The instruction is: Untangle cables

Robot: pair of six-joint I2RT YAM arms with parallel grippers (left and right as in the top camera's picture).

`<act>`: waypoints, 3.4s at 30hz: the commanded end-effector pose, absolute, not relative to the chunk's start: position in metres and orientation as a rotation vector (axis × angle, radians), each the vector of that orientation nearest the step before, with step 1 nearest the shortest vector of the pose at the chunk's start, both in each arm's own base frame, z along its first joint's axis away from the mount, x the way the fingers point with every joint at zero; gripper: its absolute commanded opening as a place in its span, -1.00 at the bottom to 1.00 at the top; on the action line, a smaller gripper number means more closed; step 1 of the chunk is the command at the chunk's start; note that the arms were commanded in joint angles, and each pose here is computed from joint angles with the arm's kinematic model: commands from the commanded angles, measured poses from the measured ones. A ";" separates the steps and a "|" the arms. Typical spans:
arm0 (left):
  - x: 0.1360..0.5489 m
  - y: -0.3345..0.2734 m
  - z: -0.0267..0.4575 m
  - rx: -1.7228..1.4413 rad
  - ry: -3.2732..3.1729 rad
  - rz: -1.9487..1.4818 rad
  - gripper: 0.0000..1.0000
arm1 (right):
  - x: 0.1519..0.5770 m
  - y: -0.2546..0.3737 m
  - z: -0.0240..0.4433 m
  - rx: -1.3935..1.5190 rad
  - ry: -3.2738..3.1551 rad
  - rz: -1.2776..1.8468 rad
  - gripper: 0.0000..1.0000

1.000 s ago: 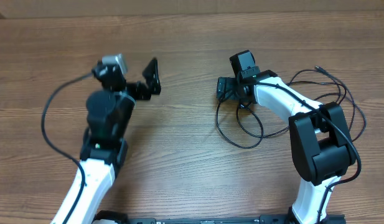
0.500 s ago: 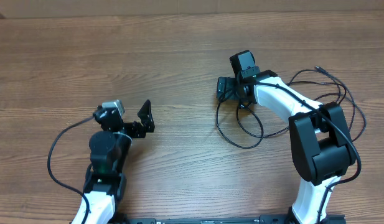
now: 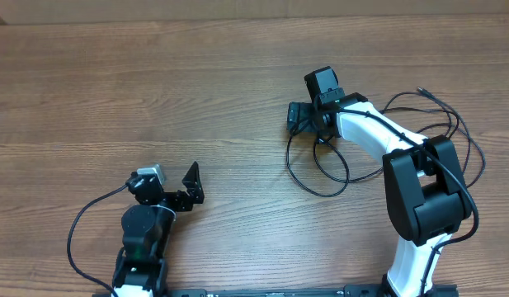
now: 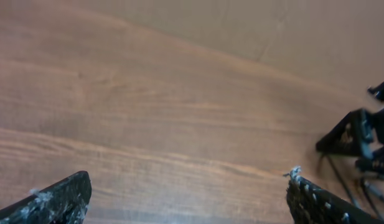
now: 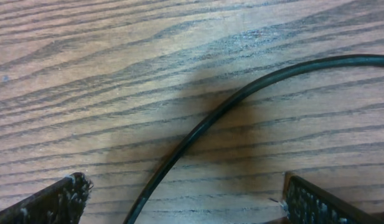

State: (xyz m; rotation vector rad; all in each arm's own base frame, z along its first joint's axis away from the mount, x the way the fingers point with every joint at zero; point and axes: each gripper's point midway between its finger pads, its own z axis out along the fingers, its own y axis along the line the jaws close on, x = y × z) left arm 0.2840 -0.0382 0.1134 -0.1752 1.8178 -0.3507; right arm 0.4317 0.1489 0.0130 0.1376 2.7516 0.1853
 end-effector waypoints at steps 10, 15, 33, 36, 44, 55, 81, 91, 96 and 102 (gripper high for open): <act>0.262 -0.018 0.134 -0.222 1.744 -0.259 0.99 | 0.430 0.146 0.008 0.149 2.758 0.169 1.00; 0.248 -0.016 0.139 -0.186 1.716 -0.227 1.00 | 0.430 0.146 0.008 0.148 2.758 0.169 1.00; 0.245 -0.021 0.156 -0.103 1.648 -0.209 1.00 | 0.430 0.146 0.008 0.148 2.758 0.169 1.00; 0.245 -0.021 0.156 -0.103 1.648 -0.209 1.00 | 0.430 0.146 0.008 0.148 2.758 0.169 1.00; 0.245 -0.021 0.156 -0.103 1.648 -0.209 0.99 | 0.430 0.146 0.008 0.148 2.758 0.169 1.00; 0.245 -0.021 0.156 -0.103 1.648 -0.209 0.99 | 0.430 0.146 0.008 0.148 2.758 0.170 1.00; 0.245 -0.021 0.156 -0.103 1.648 -0.209 0.99 | 0.437 0.162 0.126 0.106 2.505 0.301 1.00; 0.245 -0.021 0.156 -0.103 1.648 -0.209 0.99 | 0.423 0.157 0.228 0.101 2.281 0.394 1.00; 0.245 -0.021 0.156 -0.103 1.648 -0.209 0.99 | 0.396 0.145 0.297 0.100 2.129 0.449 1.00; 0.245 -0.021 0.156 -0.103 1.648 -0.209 0.99 | 0.343 0.124 0.369 0.038 1.948 0.465 1.00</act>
